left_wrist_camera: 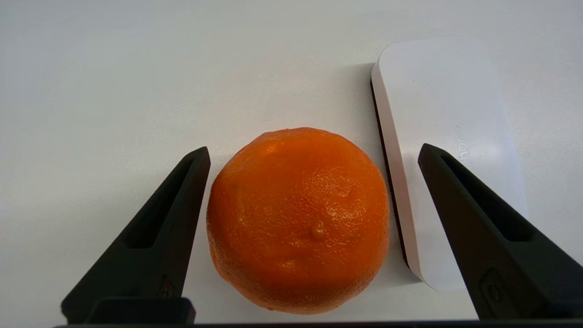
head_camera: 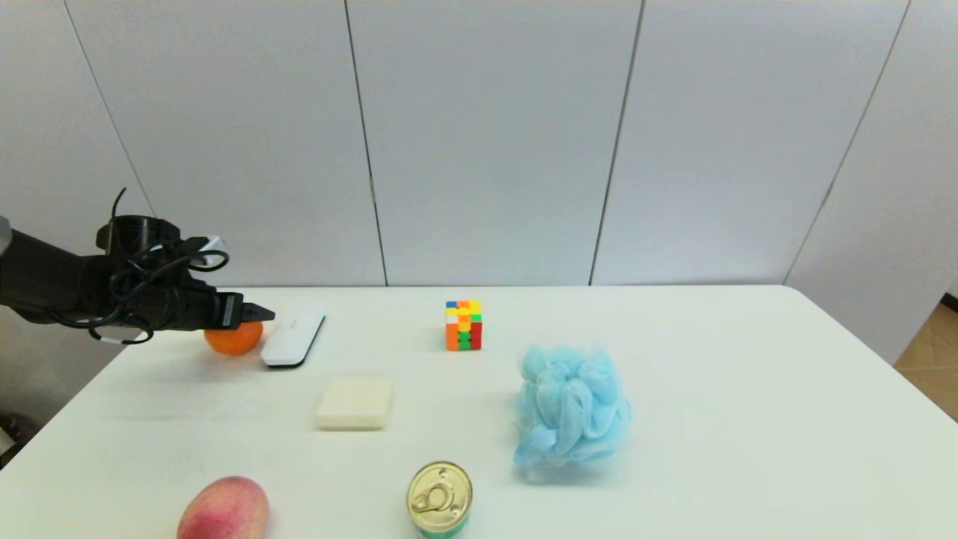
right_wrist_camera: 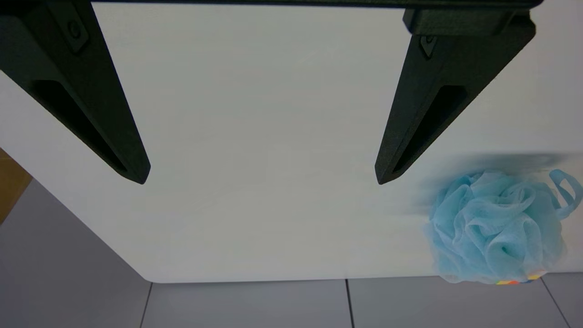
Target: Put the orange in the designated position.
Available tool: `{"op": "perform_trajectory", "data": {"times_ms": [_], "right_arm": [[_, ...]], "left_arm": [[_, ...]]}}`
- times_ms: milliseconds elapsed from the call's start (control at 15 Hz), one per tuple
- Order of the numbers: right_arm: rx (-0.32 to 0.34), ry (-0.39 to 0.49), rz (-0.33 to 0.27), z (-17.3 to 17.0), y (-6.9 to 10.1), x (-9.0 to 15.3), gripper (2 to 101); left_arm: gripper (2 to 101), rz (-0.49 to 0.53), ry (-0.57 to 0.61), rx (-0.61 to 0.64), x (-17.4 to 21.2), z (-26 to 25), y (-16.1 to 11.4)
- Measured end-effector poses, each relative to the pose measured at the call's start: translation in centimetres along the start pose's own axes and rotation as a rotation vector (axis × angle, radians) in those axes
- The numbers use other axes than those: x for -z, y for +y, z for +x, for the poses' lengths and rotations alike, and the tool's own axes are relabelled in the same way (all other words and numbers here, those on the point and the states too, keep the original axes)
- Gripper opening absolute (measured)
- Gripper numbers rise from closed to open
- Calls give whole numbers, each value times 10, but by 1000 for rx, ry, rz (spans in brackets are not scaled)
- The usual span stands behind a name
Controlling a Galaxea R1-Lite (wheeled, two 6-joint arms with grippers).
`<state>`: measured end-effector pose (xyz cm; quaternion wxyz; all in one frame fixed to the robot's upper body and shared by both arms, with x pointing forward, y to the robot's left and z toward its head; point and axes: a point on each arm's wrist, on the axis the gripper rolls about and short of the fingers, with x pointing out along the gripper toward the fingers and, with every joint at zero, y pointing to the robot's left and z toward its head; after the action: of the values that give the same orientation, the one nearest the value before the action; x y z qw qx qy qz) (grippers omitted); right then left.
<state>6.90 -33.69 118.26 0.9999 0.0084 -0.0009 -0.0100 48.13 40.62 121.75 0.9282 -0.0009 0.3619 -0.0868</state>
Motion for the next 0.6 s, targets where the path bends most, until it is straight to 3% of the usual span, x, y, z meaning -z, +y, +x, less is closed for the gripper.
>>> {"op": "perform_trajectory", "data": {"times_ms": [600], "right_arm": [[0, 0, 0, 0, 0, 0, 980]], "left_arm": [[961, 7, -37, -10, -9, -15, -2]]}}
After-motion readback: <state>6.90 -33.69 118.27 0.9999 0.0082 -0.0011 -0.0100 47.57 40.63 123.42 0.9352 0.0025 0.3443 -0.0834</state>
